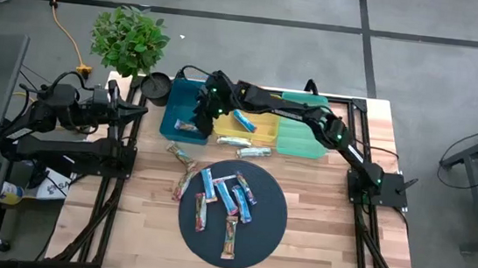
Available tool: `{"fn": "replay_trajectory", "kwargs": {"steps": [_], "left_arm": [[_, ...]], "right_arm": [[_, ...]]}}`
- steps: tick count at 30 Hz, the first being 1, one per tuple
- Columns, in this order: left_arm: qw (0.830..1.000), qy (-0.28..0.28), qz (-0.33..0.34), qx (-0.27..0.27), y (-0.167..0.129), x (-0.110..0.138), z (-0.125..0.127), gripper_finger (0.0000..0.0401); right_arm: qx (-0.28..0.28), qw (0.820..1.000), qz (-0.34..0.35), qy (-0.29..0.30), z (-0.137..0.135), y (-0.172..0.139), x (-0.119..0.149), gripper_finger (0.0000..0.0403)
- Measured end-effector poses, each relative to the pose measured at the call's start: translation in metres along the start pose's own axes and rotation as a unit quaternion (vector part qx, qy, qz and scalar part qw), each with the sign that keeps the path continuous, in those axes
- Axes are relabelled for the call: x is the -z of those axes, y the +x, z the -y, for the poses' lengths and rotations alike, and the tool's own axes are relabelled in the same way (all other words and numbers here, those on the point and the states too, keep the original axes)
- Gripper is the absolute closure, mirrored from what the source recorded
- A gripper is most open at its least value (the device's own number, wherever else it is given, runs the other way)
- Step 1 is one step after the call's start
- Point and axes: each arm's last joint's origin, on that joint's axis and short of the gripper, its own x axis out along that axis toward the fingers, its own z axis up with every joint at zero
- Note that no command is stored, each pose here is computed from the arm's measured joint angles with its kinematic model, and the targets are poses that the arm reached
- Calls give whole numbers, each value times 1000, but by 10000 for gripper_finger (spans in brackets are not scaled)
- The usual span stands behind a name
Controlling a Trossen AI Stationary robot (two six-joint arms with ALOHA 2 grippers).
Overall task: Pick and place Granola Bars by type
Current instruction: Put the blue granola bar into the blue bin
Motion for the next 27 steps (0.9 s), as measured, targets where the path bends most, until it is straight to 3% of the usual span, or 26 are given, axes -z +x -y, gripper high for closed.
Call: {"fn": "replay_trajectory", "kwargs": {"steps": [3, 7, 10, 14, 18, 22, 27], "left_arm": [[1000, 0, 0, 2, 0, 0, 0, 401], [1000, 0, -1, 3, 0, 0, 0, 401], [1000, 0, -1, 3, 0, 0, 0, 401], [1000, 0, -1, 4, 0, 0, 0, 401], [1000, 0, -5, 5, 0, 1, 0, 401], [1000, 1, -10, 6, 0, 2, 0, 401], [1000, 2, -23, 5, 0, 4, 0, 401]], "right_arm": [[0, 997, -68, -31, -32, -19, 2, 230], [57, 978, -202, -15, -68, -45, 20, 227], [105, 950, -291, 31, -90, -63, 35, 222], [170, 907, -376, 81, -113, -61, 62, 212], [202, 884, -402, 126, -129, -51, 89, 198], [208, 873, -403, 181, -133, -41, 117, 184], [192, 883, -349, 247, -131, -42, 139, 180]]}}
